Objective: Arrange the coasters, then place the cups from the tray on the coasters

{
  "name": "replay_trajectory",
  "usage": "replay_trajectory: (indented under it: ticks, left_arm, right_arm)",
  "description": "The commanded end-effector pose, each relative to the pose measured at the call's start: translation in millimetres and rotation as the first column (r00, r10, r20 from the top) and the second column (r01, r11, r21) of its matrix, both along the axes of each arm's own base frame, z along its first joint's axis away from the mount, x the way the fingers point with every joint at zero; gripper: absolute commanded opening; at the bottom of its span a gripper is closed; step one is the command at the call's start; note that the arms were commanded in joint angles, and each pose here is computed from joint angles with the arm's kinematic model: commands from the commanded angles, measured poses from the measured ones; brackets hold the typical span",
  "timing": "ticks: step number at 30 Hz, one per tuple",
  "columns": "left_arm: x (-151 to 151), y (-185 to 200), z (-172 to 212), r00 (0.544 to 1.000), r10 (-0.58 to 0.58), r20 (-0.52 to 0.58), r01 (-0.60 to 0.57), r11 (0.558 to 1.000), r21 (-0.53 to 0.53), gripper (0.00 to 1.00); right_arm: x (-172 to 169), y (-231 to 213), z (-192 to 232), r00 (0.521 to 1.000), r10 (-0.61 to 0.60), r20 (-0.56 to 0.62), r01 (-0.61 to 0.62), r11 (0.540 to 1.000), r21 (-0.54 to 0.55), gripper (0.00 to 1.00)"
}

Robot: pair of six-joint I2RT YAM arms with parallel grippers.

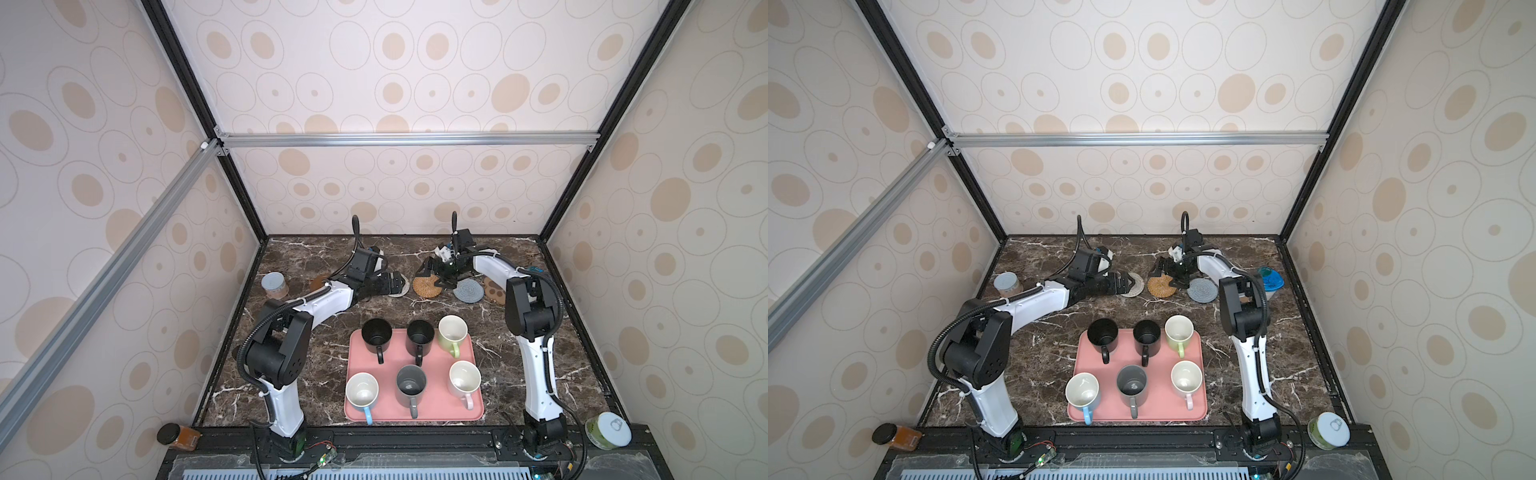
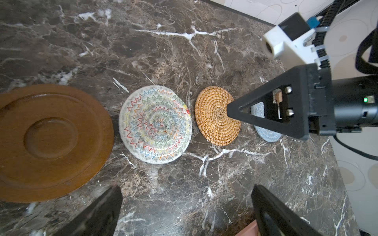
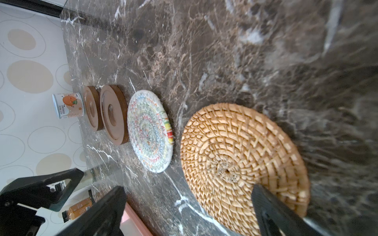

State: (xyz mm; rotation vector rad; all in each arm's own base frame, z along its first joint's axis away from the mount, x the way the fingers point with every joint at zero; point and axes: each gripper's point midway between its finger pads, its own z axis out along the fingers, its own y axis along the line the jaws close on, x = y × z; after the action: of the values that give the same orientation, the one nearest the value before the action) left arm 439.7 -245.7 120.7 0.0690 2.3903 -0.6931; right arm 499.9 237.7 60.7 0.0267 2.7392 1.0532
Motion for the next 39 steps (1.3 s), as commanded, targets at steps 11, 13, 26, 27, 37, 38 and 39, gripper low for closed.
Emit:
replay_trajectory:
  ticks: [11,13,26,27,37,38,39]
  left_arm:
    - [2.3,4.1,21.5,0.999,0.018,0.046,-0.017,1.0,-0.02,1.0]
    - [2.7,4.0,22.8,0.999,0.019,0.049,-0.018,1.0,-0.021,1.0]
    - [2.7,1.3,20.8,0.999,0.023,0.036,-0.021,0.999,-0.044,1.0]
    - [2.9,1.7,20.8,0.999,0.024,0.036,-0.022,0.999,-0.043,1.0]
    - [2.9,2.8,20.4,0.999,0.026,0.034,-0.025,0.999,-0.034,1.0]
    - [3.0,3.0,20.0,0.999,0.027,0.034,-0.025,0.999,-0.032,1.0]
    - [3.8,3.0,21.1,0.999,0.028,0.037,-0.027,0.999,-0.031,1.0]
  right_arm:
    - [0.6,-33.3,70.6,0.992,-0.037,0.123,0.045,0.997,-0.059,1.0]
    - [-2.4,-46.5,71.9,0.99,-0.053,0.128,0.064,0.995,-0.082,1.0]
    - [-27.9,-105.5,6.6,0.992,-0.123,-0.009,0.12,0.984,-0.134,1.0]
    - [-28.6,-106.9,1.3,0.992,-0.125,-0.019,0.122,0.983,-0.134,1.0]
    - [-28.6,-103.2,-29.8,0.988,-0.134,-0.079,0.125,0.986,-0.111,1.0]
    - [-28.1,-103.5,-30.2,0.988,-0.136,-0.079,0.126,0.986,-0.112,1.0]
    - [-27.8,-103.0,-31.0,0.988,-0.135,-0.079,0.126,0.986,-0.112,1.0]
